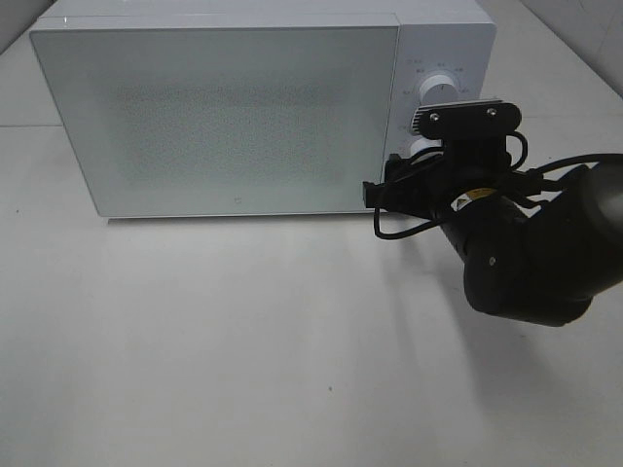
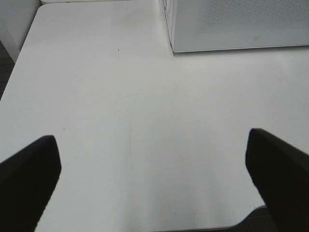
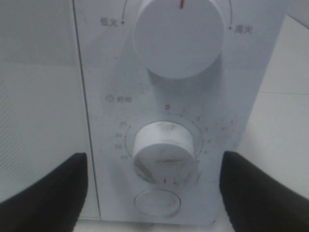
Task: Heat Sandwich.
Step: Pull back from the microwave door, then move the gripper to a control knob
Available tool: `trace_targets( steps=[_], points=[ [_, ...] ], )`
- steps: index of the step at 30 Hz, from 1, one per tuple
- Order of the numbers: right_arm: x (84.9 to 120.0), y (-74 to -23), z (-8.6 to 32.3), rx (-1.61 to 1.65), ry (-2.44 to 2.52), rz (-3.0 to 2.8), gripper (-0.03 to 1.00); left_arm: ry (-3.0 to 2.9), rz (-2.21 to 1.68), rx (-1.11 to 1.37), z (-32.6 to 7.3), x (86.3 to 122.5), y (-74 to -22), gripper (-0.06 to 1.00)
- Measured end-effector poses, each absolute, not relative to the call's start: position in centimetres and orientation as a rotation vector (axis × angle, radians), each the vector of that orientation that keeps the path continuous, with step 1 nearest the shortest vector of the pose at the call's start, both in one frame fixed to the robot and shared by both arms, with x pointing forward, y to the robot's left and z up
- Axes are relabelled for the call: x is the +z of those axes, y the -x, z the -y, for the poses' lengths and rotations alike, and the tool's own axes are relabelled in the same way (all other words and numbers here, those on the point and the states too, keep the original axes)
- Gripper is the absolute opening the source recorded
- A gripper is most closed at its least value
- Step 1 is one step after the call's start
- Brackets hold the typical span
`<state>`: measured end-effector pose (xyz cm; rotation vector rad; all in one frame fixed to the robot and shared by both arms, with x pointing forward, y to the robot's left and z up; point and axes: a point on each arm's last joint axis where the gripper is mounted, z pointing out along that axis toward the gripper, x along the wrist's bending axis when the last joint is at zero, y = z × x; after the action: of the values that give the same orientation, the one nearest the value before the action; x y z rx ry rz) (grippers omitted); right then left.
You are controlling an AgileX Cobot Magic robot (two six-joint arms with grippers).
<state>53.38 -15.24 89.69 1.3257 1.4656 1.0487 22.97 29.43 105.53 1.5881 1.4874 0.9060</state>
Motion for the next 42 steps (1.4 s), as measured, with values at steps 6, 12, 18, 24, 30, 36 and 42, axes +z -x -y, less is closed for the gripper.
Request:
trace_targets(
  steps=[6, 12, 18, 24, 30, 36, 42],
  points=[
    [89.1, -54.7, 15.4, 1.034, -1.343, -1.447, 0.73, -1.588, -1.487, 0.906, -29.4, 105.5, -23.0, 0.99],
    [89.2, -55.5, 15.5, 1.038, -1.349, -1.423, 0.73, -1.588, -1.487, 0.906, -29.4, 105.5, -23.0, 0.99],
    [89.3, -55.6, 15.4, 1.044, -1.347, -1.419, 0.71, -1.588, -1.487, 0.906, -29.4, 105.5, -23.0, 0.99],
    [89.3, -55.6, 15.4, 1.041, -1.353, -1.429, 0.55, -1.588, -1.487, 0.906, -29.4, 105.5, -23.0, 0.99],
    [89.2, -55.6, 15.3, 1.04, -1.356, -1.442, 0.43, -1.588, -1.487, 0.906, -29.4, 105.5, -23.0, 0.99],
    [89.2, -55.6, 15.3, 1.047, -1.364, -1.436, 0.43, -1.588, -1.487, 0.906, -29.4, 105.5, -23.0, 0.99],
    [89.2, -55.6, 15.3, 1.057, -1.376, -1.429, 0.43, -1.588, -1.487, 0.906, -29.4, 105.5, -23.0, 0.99]
  ],
)
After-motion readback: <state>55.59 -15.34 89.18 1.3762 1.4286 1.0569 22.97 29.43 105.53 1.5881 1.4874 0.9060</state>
